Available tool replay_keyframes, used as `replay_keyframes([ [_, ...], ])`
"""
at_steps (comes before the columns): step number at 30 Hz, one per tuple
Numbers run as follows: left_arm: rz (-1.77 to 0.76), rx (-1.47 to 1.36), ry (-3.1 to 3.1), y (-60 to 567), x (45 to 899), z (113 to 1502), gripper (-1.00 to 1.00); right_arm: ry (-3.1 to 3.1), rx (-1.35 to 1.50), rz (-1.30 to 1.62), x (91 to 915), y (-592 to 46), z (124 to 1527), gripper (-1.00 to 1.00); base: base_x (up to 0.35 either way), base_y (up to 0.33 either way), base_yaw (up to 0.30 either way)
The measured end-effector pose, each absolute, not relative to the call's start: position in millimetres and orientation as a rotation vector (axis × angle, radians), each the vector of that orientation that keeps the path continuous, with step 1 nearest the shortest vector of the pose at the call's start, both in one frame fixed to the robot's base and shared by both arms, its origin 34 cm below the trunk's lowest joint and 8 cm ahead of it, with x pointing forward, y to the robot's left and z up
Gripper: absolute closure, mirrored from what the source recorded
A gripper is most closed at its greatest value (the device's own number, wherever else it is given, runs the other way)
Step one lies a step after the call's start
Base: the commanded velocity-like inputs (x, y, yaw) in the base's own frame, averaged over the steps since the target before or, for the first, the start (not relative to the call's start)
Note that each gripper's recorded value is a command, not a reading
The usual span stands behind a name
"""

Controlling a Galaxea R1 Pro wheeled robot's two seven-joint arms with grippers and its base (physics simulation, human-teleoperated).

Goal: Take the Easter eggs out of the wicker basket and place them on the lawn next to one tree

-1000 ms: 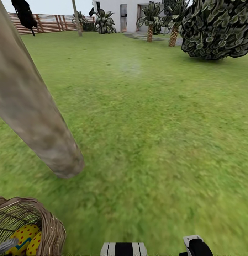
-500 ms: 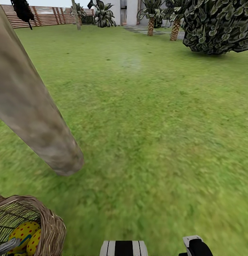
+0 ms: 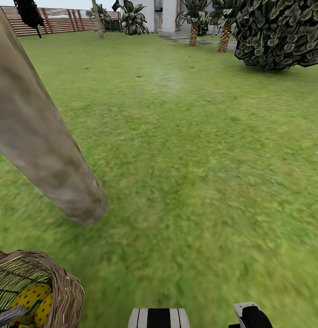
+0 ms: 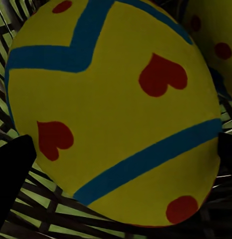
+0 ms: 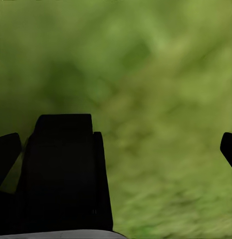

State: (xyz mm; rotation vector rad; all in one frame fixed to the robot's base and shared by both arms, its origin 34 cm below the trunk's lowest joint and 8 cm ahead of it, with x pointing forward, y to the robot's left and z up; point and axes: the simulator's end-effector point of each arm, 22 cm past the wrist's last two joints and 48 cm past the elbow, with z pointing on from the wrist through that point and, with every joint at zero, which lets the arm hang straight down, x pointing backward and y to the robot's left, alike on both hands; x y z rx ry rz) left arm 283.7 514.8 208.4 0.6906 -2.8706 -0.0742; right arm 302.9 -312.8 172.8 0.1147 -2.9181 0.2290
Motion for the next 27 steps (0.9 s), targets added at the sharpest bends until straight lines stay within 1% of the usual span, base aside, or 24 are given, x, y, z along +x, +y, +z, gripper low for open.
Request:
replay_keyframes([
  [27, -0.070, 0.681, -2.868, 509.4, 282.2, 205.8, 1.00, -2.922, 0.113, 0.224, 304.0, -311.5, 172.9, -1.00, 0.000, 0.000, 0.000],
])
